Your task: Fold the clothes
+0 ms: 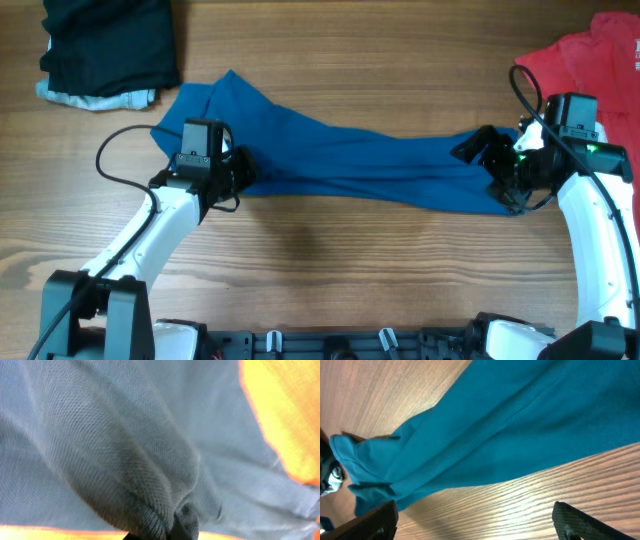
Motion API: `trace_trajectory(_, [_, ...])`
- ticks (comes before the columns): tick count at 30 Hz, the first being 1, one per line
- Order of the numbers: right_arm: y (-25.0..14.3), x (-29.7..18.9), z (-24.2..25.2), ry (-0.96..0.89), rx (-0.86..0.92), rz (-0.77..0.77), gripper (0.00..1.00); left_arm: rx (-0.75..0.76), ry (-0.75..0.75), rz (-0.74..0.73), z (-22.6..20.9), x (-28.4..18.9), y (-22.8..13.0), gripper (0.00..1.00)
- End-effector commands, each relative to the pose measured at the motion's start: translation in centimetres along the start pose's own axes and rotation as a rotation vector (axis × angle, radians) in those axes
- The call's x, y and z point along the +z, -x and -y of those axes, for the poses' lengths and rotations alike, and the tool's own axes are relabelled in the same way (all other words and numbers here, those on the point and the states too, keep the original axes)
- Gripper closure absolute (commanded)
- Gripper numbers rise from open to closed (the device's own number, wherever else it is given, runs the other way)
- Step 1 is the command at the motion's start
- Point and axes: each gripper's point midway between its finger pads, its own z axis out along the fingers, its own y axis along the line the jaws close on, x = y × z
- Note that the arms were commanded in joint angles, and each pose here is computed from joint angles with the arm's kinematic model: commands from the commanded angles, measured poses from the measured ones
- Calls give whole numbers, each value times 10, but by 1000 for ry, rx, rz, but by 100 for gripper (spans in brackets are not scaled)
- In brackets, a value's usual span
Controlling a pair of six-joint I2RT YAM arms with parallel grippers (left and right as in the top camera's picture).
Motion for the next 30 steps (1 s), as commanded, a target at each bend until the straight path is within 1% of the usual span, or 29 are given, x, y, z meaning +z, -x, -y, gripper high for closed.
trace_trajectory(1, [1,-1,0,-8,-21,14,1,18,26,117,-1,1,24,96])
trace_trajectory(7, [1,-1,0,-9,-20,10,1,31,58,364,0,5,77,96])
trace_trajectory(8, [1,-1,0,-10,-20,10,1,29,69,396,-2,6,84,95])
trace_trajectory(9, [1,-1,0,-10,-20,10,1,28,76,413,-3,8,87,86])
trace_trajectory(11, [0,-1,1,-12,-28,6,1,24,108,427,-11,13,90,7])
trace_trajectory(12, [-1,-1,1,-15,-45,6,1,27,110,424,-11,13,89,0])
trace_trajectory(15, [2,-2,6,-44,-92,20,1,30,93,414,-6,8,87,0])
trace_trajectory(19, [2,-1,8,-53,-157,17,1,29,100,392,-3,-21,77,0])
trace_trajectory(21, [2,3,12,-69,-158,12,5,23,143,362,-11,-37,65,0])
trace_trajectory(22, [3,7,16,-80,-153,9,12,20,166,354,-16,-40,61,0])
trace_trajectory(23, [3,15,23,-100,-146,6,26,17,185,332,-20,-41,55,0])
trace_trajectory(24, [5,21,31,-131,-125,12,36,15,194,302,-23,-40,49,0])
trace_trajectory(25, [10,27,47,-202,-62,35,46,13,204,255,-27,-37,39,0])
trace_trajectory(26, [15,35,62,-257,29,60,53,7,226,199,-34,-33,27,0])
trace_trajectory(28, [21,51,57,-193,39,31,54,-1,266,137,-45,-27,14,0])
trace_trajectory(29, [21,56,50,-152,3,14,56,-3,281,120,-49,-24,11,4])
trace_trajectory(30, [22,67,39,-80,-75,-21,66,-6,285,96,-52,-18,7,21])
